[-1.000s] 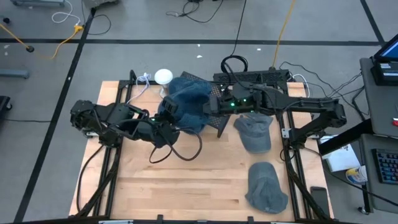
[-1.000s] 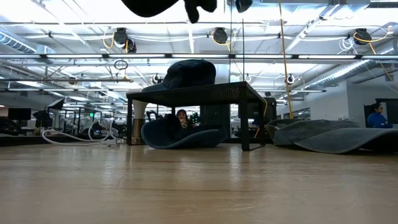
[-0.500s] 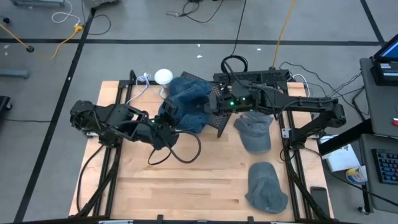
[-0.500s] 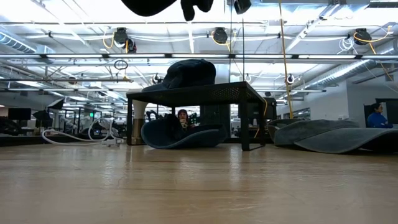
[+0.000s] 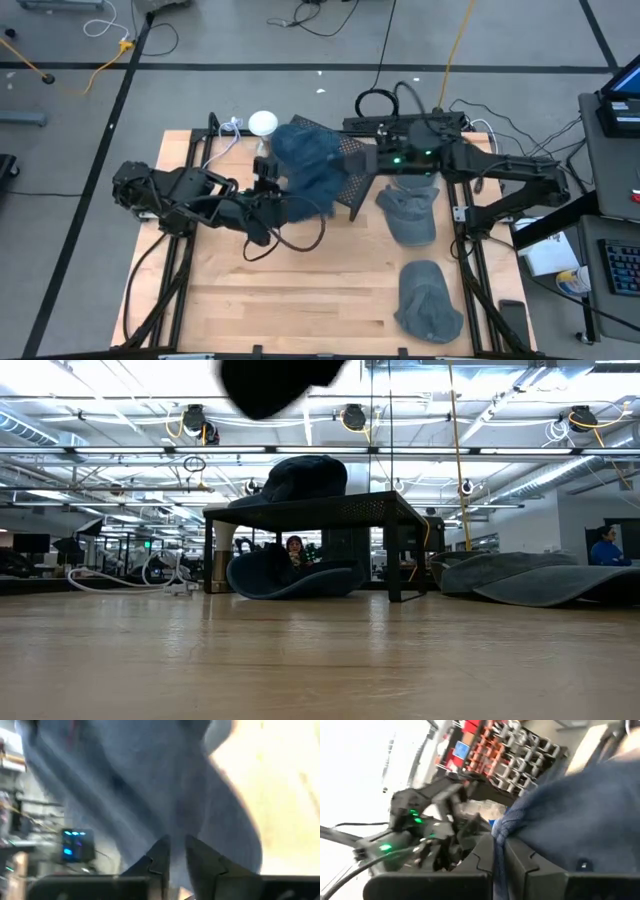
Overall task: Pick & Place hat
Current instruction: Stack the bottom blue cap on the blue cap on the shelf, then stack the blue cap on the blue caps on the shelf
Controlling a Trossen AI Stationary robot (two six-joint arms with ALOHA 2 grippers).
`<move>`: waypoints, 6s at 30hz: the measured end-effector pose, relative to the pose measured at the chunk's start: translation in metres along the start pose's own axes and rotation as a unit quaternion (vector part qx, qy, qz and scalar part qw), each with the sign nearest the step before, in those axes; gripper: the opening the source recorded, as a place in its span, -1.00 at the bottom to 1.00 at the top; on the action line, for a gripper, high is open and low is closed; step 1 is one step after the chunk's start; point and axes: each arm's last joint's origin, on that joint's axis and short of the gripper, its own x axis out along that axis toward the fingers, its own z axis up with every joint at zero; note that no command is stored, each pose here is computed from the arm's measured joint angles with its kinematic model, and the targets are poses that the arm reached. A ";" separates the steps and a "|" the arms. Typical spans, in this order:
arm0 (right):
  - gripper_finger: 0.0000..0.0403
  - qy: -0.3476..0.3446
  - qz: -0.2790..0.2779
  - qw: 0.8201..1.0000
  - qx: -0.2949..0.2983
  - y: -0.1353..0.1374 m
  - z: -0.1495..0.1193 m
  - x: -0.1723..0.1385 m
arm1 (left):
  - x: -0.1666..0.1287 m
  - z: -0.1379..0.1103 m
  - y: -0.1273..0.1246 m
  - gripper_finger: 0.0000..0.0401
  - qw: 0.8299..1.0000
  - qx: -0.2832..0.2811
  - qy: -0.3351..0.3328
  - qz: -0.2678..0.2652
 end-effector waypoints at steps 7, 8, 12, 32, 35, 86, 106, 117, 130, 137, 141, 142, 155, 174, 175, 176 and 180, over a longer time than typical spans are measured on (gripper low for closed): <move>-0.96 -0.032 0.049 0.997 -0.043 0.024 0.000 -0.026 | -0.001 0.002 0.002 -0.21 0.984 -0.175 -0.013 0.018; -0.96 -0.041 0.054 0.996 -0.049 0.028 0.000 -0.030 | -0.002 0.002 0.003 -0.16 0.979 -0.201 -0.015 0.017; -0.96 -0.094 0.060 0.991 -0.074 0.041 0.000 -0.051 | -0.004 0.001 0.004 0.01 0.956 -0.294 -0.022 0.012; -0.96 -0.180 0.019 0.949 -0.257 0.047 0.012 -0.069 | -0.029 0.014 0.019 0.06 0.838 -0.524 -0.137 -0.064; -0.96 -0.182 0.039 0.947 -0.263 0.040 0.025 -0.055 | -0.041 0.009 0.028 0.06 0.841 -0.513 -0.163 -0.058; -0.96 -0.235 -0.065 0.955 -0.172 -0.084 0.108 0.149 | -0.104 -0.126 0.135 0.13 0.901 -0.406 -0.148 0.035; -0.96 -0.219 -0.143 0.962 -0.073 -0.128 0.063 0.099 | -0.102 -0.125 0.136 0.04 0.904 -0.401 -0.146 0.036; -0.96 -0.161 -0.182 0.969 -0.034 -0.163 0.025 0.097 | -0.085 -0.116 0.138 0.03 0.908 -0.398 -0.127 0.030; -0.32 -0.100 -0.191 0.976 -0.033 -0.171 0.021 0.090 | -0.071 -0.108 0.139 0.12 0.893 -0.433 -0.122 0.013; 0.17 -0.102 -0.214 0.970 -0.054 -0.161 0.023 0.077 | -0.075 -0.108 0.138 0.27 0.888 -0.440 -0.131 -0.005; 0.32 -0.102 -0.250 0.961 -0.055 -0.151 0.023 0.060 | -0.074 -0.107 0.138 0.34 0.885 -0.445 -0.134 -0.017; 0.35 -0.105 -0.256 0.959 -0.057 -0.149 0.022 0.058 | -0.074 -0.107 0.137 0.35 0.884 -0.447 -0.134 -0.019; 0.38 -0.024 -0.285 0.945 -0.161 -0.094 0.001 -0.008 | -0.066 -0.105 0.119 0.28 0.920 -0.372 -0.079 -0.092; 0.36 0.089 -0.170 0.942 -0.275 -0.057 -0.015 -0.049 | 0.031 -0.041 0.008 0.29 0.952 -0.023 0.112 -0.285; 0.36 0.092 -0.165 0.941 -0.282 -0.055 -0.015 -0.051 | 0.038 -0.039 0.001 0.31 0.949 -0.016 0.122 -0.289; 0.35 0.095 -0.157 0.941 -0.285 -0.054 -0.014 -0.053 | 0.044 -0.038 -0.005 0.32 0.948 -0.008 0.133 -0.290; 0.34 0.095 -0.130 0.940 -0.301 -0.046 -0.013 -0.065 | 0.068 -0.040 -0.034 0.34 0.944 0.047 0.196 -0.262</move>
